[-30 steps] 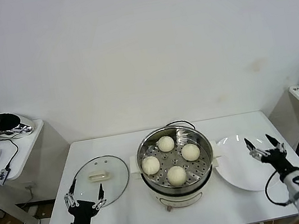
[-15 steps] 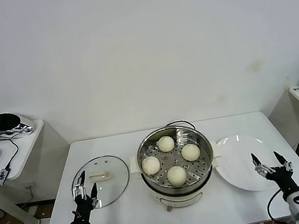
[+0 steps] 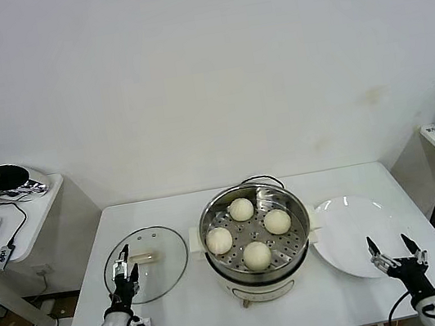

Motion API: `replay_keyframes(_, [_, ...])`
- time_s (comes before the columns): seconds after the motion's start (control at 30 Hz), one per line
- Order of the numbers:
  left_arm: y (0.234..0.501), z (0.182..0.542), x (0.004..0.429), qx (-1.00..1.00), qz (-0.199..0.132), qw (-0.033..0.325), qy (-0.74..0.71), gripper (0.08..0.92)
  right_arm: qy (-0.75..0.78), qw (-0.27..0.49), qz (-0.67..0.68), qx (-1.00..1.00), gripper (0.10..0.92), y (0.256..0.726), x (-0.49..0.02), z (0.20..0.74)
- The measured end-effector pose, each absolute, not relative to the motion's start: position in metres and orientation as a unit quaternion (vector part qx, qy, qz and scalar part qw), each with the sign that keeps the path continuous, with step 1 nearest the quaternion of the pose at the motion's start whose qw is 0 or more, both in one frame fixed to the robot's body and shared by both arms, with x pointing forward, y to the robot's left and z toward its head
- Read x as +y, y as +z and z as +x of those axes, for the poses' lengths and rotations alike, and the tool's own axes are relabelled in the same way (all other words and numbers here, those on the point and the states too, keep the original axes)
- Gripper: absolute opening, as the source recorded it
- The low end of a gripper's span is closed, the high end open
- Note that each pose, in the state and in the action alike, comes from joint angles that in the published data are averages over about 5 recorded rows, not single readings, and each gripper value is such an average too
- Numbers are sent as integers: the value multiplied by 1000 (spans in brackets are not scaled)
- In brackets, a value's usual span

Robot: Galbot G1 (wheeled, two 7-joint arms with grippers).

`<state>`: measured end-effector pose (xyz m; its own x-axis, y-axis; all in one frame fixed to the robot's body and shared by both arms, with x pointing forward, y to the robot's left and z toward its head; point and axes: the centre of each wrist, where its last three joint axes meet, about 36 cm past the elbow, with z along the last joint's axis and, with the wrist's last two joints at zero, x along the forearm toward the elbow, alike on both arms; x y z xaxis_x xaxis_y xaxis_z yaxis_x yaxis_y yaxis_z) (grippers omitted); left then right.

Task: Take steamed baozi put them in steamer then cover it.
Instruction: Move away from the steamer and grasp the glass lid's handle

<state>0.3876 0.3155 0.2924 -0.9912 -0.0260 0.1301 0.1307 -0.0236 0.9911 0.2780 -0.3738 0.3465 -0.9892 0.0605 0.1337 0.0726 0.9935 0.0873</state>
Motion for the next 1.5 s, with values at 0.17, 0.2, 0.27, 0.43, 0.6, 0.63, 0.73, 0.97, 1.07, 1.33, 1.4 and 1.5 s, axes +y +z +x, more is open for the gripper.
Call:
replay_keyframes(0.17, [287,398,314,-694,-31,65,-717,823,-38,64,-34,-997,823,344,-371,275])
replay_keyframes(0.2, [286,399,314,-693,-29,66,-717,823,-37,63,-35,-997,823,343,-370,275])
replay_keyframes(0.27, [283,403,313,-692,-26,67,-718,823,-36,63,-36,-997,823,343,-370,275])
replay_keyframes(0.43, [276,411,310,-688,-19,74,-721,823,-36,63,-37,-997,823,339,-367,275])
replay_keyframes(0.6, [270,418,305,-687,-16,83,-722,823,-36,63,-39,-997,823,337,-367,277])
replay_keyframes(0.63, [268,420,304,-687,-16,84,-721,823,-36,62,-39,-997,823,337,-367,277])
replay_keyframes(0.73, [266,424,300,-689,-12,89,-720,823,-36,61,-41,-997,823,336,-367,278])
replay_keyframes(0.97, [267,436,292,-693,2,94,-715,823,-35,61,-44,-997,823,333,-368,282])
replay_keyframes(1.07, [268,440,289,-694,5,96,-713,823,-35,61,-45,-996,823,332,-369,283])
replay_keyframes(1.33, [264,452,282,-698,15,102,-709,823,-40,63,-47,-996,823,326,-367,287])
replay_keyframes(1.4, [263,456,281,-698,18,103,-708,823,-41,63,-48,-996,823,325,-367,288])
replay_keyframes(1.5, [262,462,281,-698,20,103,-708,823,-41,65,-49,-996,823,323,-367,288])
